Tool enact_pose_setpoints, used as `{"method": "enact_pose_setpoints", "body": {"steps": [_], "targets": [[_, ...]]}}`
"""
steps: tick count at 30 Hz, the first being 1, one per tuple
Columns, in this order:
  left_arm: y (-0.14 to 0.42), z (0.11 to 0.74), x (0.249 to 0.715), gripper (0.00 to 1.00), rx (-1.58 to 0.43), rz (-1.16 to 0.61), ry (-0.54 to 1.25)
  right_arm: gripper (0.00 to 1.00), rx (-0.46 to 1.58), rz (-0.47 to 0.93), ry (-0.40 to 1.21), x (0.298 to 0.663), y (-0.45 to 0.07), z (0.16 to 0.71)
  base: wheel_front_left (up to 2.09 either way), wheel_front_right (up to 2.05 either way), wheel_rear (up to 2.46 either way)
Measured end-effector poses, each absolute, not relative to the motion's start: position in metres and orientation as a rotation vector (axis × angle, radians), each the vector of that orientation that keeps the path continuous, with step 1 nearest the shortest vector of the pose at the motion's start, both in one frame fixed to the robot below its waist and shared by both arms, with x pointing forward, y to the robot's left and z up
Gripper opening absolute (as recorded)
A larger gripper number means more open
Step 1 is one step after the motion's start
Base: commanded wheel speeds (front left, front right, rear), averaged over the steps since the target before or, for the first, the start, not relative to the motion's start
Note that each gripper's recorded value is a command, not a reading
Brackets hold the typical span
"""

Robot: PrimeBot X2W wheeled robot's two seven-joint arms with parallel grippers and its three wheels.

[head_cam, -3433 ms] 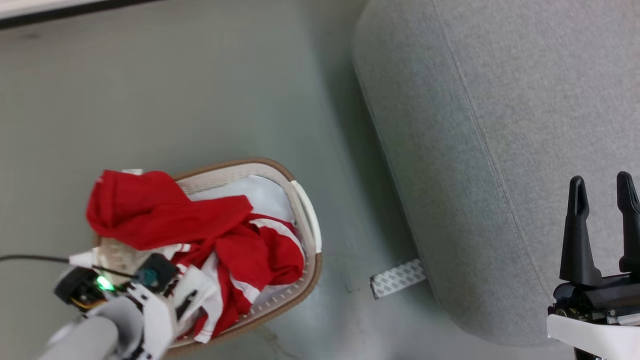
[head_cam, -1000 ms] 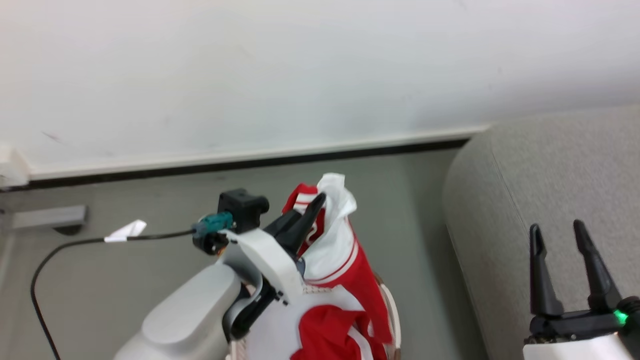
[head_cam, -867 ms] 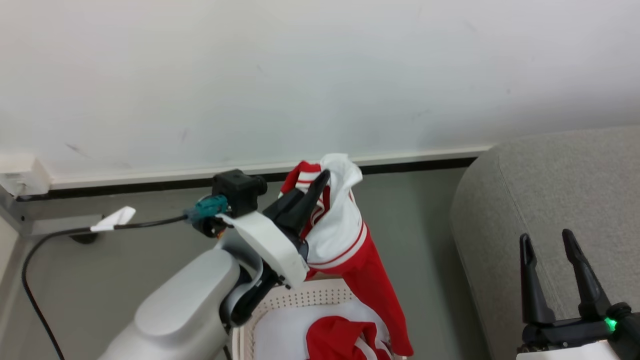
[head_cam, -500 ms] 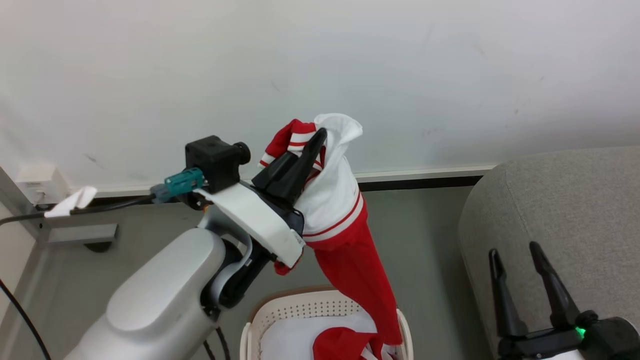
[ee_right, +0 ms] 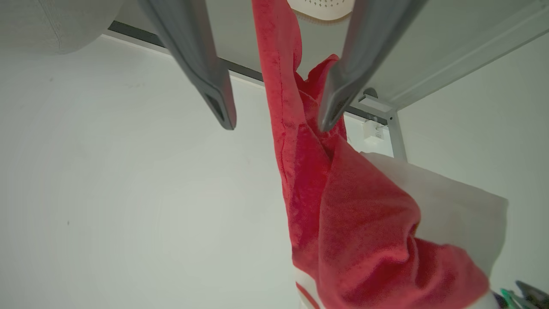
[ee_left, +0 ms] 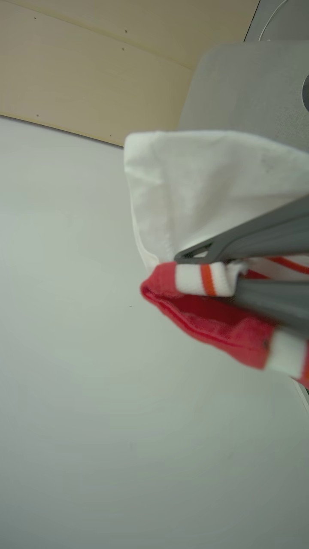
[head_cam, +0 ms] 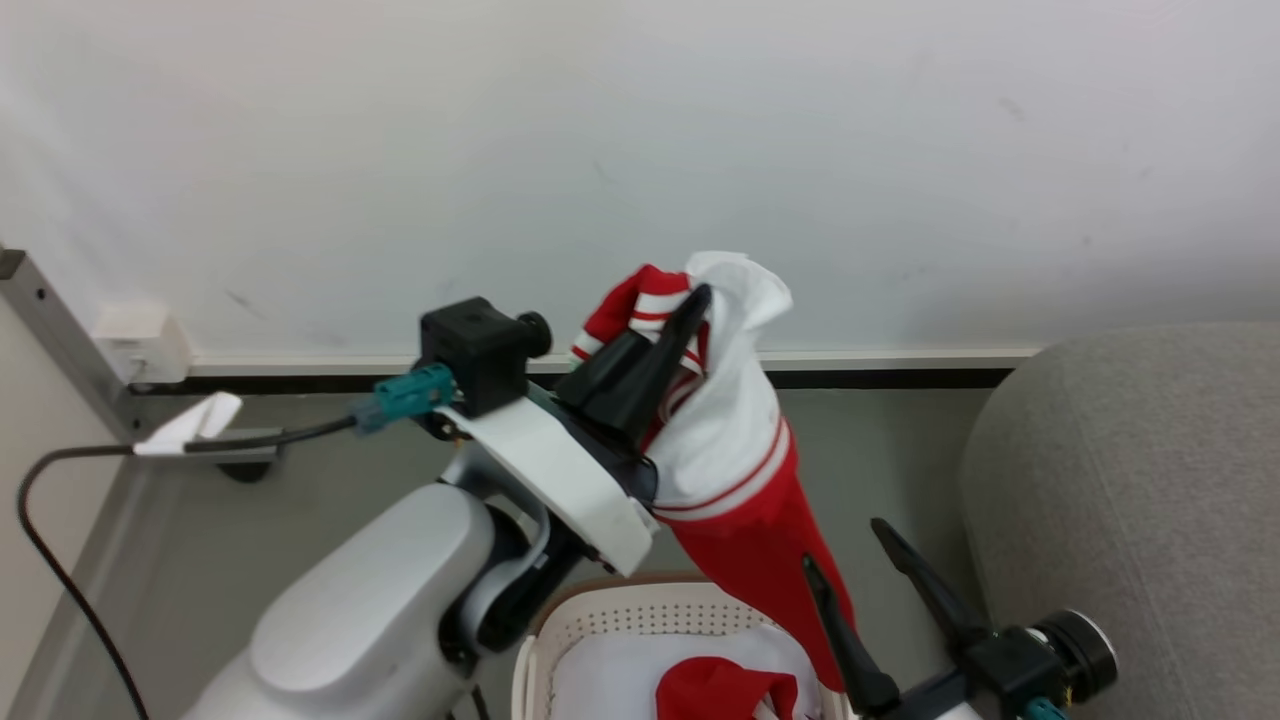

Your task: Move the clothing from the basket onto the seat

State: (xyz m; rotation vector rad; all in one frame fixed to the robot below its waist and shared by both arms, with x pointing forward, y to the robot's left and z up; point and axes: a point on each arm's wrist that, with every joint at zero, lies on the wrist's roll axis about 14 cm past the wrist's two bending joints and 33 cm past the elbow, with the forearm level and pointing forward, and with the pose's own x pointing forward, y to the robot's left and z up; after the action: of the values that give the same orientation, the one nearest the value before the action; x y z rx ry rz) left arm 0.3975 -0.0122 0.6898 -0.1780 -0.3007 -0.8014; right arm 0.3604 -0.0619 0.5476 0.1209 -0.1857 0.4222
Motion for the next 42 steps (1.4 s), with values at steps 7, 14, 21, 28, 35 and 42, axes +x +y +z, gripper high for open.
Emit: {"method": "enact_pose_setpoints", "body": {"steps": [7,14,21,28,35,42], "targets": [[-0.017,0.691,0.374,0.0,-0.185,-0.831,-0.305,1.0,0.008,0.53,-0.082,0.378,-0.029,0.523,0.0,0.0,0.0],[-0.022,0.7,0.344,0.0,-0.215,-0.871,-0.321,1.0,-0.021,0.599,-0.031,0.39,-0.005,0.513,0.0,0.0,0.0],[-0.018,0.706,0.324,0.0,-0.219,-0.87,-0.331,0.0,-0.021,0.651,0.022,0.392,0.015,0.501,0.0,0.0,0.0],[-0.005,0.699,0.331,0.0,-0.211,-0.815,-0.315,0.0,0.041,0.659,0.002,0.391,0.02,0.509,0.0,0.0,0.0],[0.0,0.679,0.342,0.38,-0.227,-0.787,-0.256,0.0,0.281,0.558,-0.026,0.392,-0.004,0.525,0.0,0.0,0.0],[-0.017,0.654,0.336,1.0,-0.25,-0.872,-0.191,0.0,0.428,0.415,-0.124,0.401,-0.052,0.552,0.0,0.0,0.0]]}}
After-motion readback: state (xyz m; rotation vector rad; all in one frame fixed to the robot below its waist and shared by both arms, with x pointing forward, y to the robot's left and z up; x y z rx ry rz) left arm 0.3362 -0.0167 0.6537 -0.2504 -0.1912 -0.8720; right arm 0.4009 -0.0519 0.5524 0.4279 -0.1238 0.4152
